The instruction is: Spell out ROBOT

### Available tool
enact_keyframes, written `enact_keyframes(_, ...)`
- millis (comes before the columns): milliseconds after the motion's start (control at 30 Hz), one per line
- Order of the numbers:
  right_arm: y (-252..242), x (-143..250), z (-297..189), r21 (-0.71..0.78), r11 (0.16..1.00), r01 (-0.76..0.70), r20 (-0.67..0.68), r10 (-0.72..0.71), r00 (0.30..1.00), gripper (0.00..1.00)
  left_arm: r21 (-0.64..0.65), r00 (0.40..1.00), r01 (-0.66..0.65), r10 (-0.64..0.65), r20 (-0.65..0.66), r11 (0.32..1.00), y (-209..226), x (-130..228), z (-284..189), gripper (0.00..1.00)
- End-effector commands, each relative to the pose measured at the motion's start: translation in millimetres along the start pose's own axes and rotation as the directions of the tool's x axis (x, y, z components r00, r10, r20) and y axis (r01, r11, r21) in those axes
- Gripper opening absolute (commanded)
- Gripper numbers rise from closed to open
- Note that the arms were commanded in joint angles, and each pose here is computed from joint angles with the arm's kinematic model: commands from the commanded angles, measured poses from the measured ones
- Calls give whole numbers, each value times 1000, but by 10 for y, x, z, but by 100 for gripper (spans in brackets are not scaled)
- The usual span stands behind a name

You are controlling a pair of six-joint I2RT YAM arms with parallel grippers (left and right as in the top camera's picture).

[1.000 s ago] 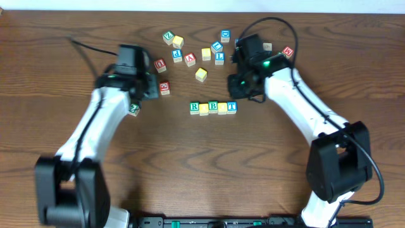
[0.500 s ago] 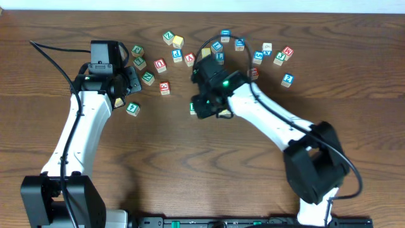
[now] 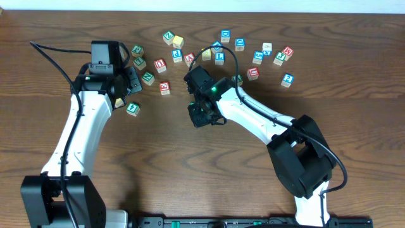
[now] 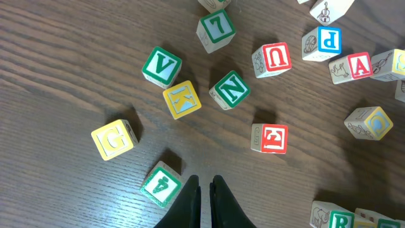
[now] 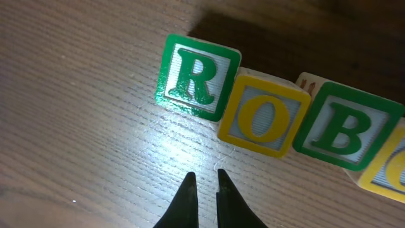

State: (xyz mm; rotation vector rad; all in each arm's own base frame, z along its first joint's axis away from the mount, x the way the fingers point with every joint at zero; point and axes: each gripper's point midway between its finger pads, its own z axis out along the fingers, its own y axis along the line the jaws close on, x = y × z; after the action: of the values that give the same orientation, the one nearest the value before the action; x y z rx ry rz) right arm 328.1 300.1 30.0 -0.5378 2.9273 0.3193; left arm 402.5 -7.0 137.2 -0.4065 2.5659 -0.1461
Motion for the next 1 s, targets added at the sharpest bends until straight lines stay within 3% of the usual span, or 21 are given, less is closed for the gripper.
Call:
enact_keyframes(0,-63,22,101,30,999,-22,-15,22,1000,7,-16,1000,10,-10,-21,1000,50,55,62,8)
enact_keyframes(967,-175,-109,148,70,996,-54,37,51,998,7,-20,999,13,-13,-34,1000,59,89,62,8)
